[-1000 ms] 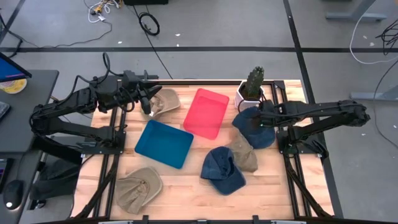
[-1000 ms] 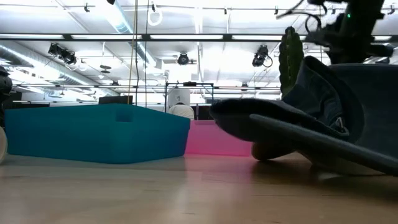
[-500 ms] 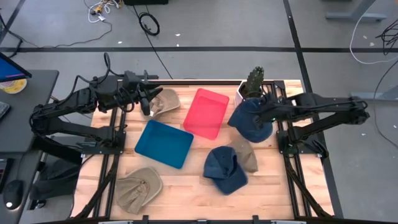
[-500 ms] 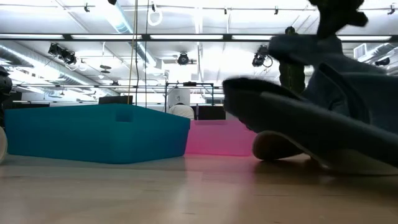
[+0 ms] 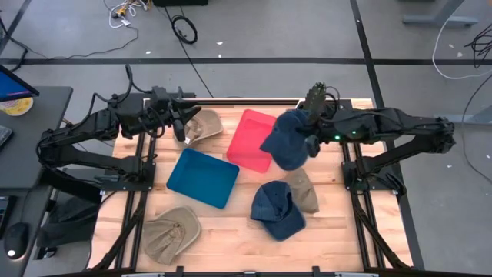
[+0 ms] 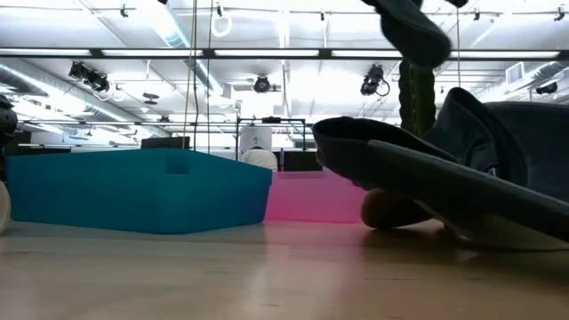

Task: Pick & Place hat
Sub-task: Put the right blue cap into the red bin

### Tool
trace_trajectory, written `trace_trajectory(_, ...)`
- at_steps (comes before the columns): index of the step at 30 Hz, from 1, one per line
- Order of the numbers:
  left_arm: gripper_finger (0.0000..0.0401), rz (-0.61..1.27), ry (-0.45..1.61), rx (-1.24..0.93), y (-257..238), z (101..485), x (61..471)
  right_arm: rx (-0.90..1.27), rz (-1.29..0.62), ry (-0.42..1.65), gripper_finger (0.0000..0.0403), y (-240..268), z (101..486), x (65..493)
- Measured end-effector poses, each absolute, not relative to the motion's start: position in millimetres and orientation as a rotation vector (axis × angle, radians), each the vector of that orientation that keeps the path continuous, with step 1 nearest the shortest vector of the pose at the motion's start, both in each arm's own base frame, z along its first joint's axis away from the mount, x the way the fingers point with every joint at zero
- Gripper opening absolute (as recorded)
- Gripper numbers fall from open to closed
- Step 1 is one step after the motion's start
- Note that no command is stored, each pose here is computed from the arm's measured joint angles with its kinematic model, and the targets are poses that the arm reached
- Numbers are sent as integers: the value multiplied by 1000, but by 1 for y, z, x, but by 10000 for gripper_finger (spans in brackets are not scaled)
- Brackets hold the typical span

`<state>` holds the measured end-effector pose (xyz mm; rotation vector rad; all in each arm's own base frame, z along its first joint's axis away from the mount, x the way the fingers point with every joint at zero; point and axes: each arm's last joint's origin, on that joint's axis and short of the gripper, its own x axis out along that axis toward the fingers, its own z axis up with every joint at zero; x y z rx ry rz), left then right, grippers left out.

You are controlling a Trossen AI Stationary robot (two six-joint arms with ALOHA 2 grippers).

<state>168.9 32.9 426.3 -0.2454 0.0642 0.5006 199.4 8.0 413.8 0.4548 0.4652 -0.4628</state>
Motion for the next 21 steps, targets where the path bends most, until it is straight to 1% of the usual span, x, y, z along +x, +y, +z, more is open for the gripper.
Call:
trace_trajectory(6,119,501,61,-260,33,426,169,485,-402,457,0,13,406,231)
trace_trajectory(15,119,502,62,-260,33,426,169,608,-428,377,0,15,399,261)
trace_trajectory(21,119,502,63,-256,33,426,169,774,-532,341,0,11,387,279)
